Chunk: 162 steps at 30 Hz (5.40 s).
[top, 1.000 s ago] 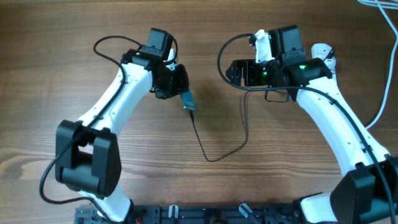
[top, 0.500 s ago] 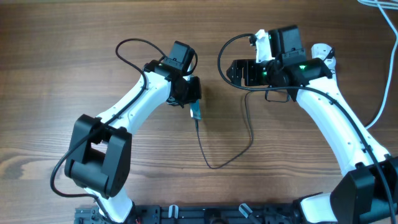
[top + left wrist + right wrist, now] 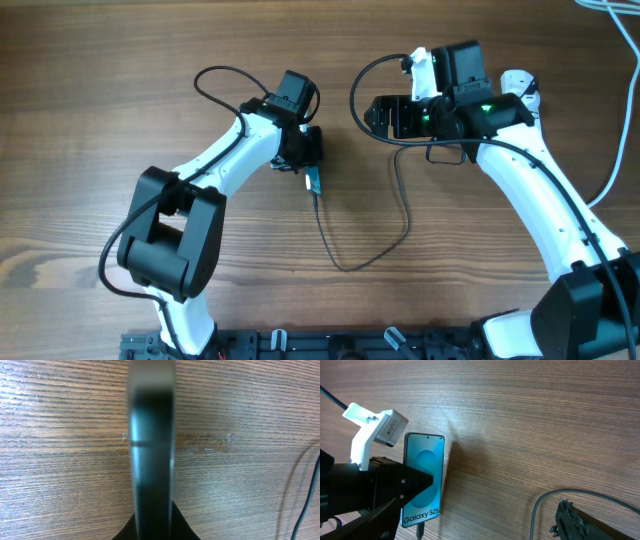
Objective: Plug charger to phone and switch on socket
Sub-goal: 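Lower the phone flat onto the table with the left gripper, then open the left gripper and move the right gripper to the power strip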
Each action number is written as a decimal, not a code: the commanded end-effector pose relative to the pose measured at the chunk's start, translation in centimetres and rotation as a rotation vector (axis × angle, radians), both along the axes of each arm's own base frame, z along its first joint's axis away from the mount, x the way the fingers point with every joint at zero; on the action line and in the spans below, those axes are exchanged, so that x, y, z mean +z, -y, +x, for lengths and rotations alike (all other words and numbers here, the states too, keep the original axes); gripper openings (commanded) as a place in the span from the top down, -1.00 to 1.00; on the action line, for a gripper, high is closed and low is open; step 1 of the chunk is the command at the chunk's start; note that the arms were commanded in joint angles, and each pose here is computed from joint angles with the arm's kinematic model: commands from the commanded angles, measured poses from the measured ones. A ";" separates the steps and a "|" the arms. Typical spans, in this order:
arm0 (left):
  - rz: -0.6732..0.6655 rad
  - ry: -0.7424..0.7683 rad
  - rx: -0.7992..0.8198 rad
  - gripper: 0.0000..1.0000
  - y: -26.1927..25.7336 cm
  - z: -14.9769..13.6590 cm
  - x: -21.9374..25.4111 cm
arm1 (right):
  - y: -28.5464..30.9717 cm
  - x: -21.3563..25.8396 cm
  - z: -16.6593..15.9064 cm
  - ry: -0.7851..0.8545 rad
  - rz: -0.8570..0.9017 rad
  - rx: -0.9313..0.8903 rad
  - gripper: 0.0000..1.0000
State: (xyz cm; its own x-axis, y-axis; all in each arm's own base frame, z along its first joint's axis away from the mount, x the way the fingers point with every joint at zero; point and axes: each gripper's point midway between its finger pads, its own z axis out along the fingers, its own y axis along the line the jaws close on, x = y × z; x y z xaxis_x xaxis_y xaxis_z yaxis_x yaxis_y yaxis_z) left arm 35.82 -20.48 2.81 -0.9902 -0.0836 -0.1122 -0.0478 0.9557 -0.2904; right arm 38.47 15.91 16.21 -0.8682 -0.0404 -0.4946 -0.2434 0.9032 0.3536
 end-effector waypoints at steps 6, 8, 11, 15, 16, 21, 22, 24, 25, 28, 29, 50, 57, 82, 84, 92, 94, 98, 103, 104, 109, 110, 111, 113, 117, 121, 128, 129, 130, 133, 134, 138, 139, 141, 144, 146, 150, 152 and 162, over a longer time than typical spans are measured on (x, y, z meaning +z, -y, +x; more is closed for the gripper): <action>0.021 -0.007 -0.010 0.70 -0.1 0.1 -1.2 | 0.2 0.9 0.5 0.036 -0.016 0.002 -1.00; 0.020 -0.007 -0.010 0.69 -0.1 0.1 -1.2 | 0.2 0.9 0.5 0.036 -0.016 0.003 -0.99; 0.020 -0.007 -0.010 0.61 -0.1 0.1 -1.2 | 0.2 0.9 0.5 0.036 -0.016 0.002 -1.00; 0.020 -0.007 -0.010 0.54 -0.1 0.1 -1.2 | 0.2 0.9 0.5 0.036 -0.016 0.002 -0.99; 0.020 -0.007 -0.010 0.53 -0.1 0.1 -1.2 | 0.2 0.9 0.5 0.036 -0.016 0.002 -0.99; 0.020 -0.007 -0.010 0.47 -0.1 0.1 -1.2 | 0.2 0.9 0.5 0.036 -0.016 0.003 -0.99; 0.020 -0.007 -0.010 0.46 -0.1 0.1 -1.2 | 0.2 0.9 0.5 0.036 -0.016 0.003 -1.00; 0.020 -0.007 -0.010 0.43 -0.1 0.1 -1.2 | 0.2 0.9 0.5 0.036 -0.016 0.003 -0.99; 0.020 -0.007 -0.010 0.40 -0.1 0.1 -1.2 | 0.2 0.9 0.5 0.036 -0.016 0.003 -0.99; 0.020 -0.007 -0.010 0.31 -0.1 0.1 -1.2 | 0.2 0.9 0.5 0.036 -0.016 0.003 -0.99; 0.020 -0.007 -0.010 0.31 -0.1 0.1 -1.2 | 0.2 0.9 0.5 0.036 -0.016 0.002 -0.99; 0.020 -0.007 -0.010 0.21 -0.1 0.1 -1.2 | 0.2 0.9 0.5 0.036 -0.016 0.003 -1.00; 0.020 -0.007 -0.010 0.13 -0.1 0.1 -1.2 | 0.2 0.9 0.5 0.036 -0.016 0.003 -1.00; 0.027 -0.024 -0.010 0.18 0.0 0.1 -2.7 | 0.2 0.9 0.5 0.036 -0.016 0.003 -0.99; 0.027 -0.024 -0.010 0.18 0.1 0.1 -2.7 | 0.2 0.9 0.5 0.036 -0.016 0.002 -1.00; 0.027 -0.024 -0.010 0.11 0.0 0.1 -2.6 | 0.2 0.9 0.5 0.036 -0.016 0.003 -1.00; 0.027 -0.024 -0.010 0.05 0.0 0.1 -2.6 | 0.2 0.9 0.5 0.036 -0.016 0.003 -0.99; 0.027 -0.022 -0.012 -0.30 0.0 0.2 -2.6 | 0.2 0.9 0.5 0.036 -0.017 0.003 -0.99; 0.027 -0.022 -0.011 -0.57 0.0 0.2 -2.6 | 0.2 0.9 0.5 0.036 -0.016 0.002 -0.99; 0.027 -0.022 -0.011 -0.58 0.0 0.2 -2.6 | 0.2 0.9 0.5 0.036 -0.016 0.003 -0.99; 0.021 -0.010 -0.008 -0.64 -0.1 0.3 -1.8 | -0.2 1.6 1.5 0.087 0.001 0.004 -1.00; 0.018 -0.003 -0.003 -0.64 -0.3 0.4 -1.3 | -0.2 1.9 1.7 0.103 0.005 0.003 -1.00; 0.017 0.007 -0.007 -0.62 -0.7 0.5 -0.6 | -0.1 1.9 1.5 0.097 0.004 0.002 -0.99; 0.015 0.034 -0.021 -0.60 -1.4 0.8 0.6 | 0.1 1.3 0.8 0.059 -0.012 0.006 -0.99; 0.087 0.063 0.058 -1.00 -5.0 2.2 1.2 | 3.3 1.0 1.1 0.040 -0.096 -0.090 -0.99; 0.119 0.072 0.102 -1.00 -7.0 2.9 1.1 | 7.4 1.1 1.6 -0.014 -0.069 -0.223 -0.99; 0.119 0.072 0.104 -1.00 -7.1 2.9 1.1 | 16.6 12.2 4.3 0.147 -0.001 -0.437 -0.99; 0.119 0.072 0.104 -1.00 -7.1 2.9 1.1 | 18.1 13.2 4.5 0.174 -0.014 -0.474 -0.99; 0.119 0.072 0.104 -1.00 -7.1 2.9 1.1 | 19.7 13.8 4.5 0.194 -0.039 -0.522 -0.99; 0.119 0.072 0.104 -1.00 -7.1 2.9 1.1 | 27.2 13.0 3.1 0.169 -0.211 -0.747 -0.99; 0.119 0.072 0.104 -1.00 -7.1 2.9 1.1 | 28.2 12.5 2.7 0.149 -0.237 -0.775 -0.99; 0.119 0.072 0.104 -1.00 -7.1 2.9 1.1 | 32.0 7.3 -0.2 -0.043 -0.368 -0.871 -0.99; 0.119 0.072 0.104 -1.00 -7.1 2.9 1.1 | 32.6 6.3 -0.6 -0.080 -0.397 -0.884 -0.99; 0.119 0.072 0.104 -1.00 -7.1 2.9 1.1 | 33.7 4.1 -1.6 -0.155 -0.462 -0.905 -0.99; 0.119 0.072 0.104 -1.00 -7.1 2.9 1.1 | 34.8 2.0 -2.5 -0.224 -0.486 -0.932 -1.00; 0.119 0.072 0.104 -1.00 -7.1 2.9 1.1 | 35.6 1.7 -3.1 -0.239 -0.463 -0.987 -0.99; 0.112 0.091 0.106 -1.00 -6.9 3.4 1.2 | 35.7 1.4 -2.9 -0.242 -0.329 -0.995 -0.99; 0.107 0.104 0.107 -1.00 -6.8 3.7 1.3 | 33.9 0.9 -2.7 -0.267 -0.227 -0.946 -0.99; 0.107 0.104 0.107 -1.00 -6.8 3.7 1.3 | 36.5 -5.1 -3.0 -0.238 -0.201 -1.186 -0.99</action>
State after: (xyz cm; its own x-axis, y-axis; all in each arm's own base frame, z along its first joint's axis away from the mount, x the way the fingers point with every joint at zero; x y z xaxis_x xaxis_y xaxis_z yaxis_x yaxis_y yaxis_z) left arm 39.36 -13.93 3.44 -0.9630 -0.1779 -0.2022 -0.1361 0.9693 -0.2046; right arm 36.69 -20.01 13.59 -0.5551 0.7262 -0.4057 0.7562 0.6437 0.1175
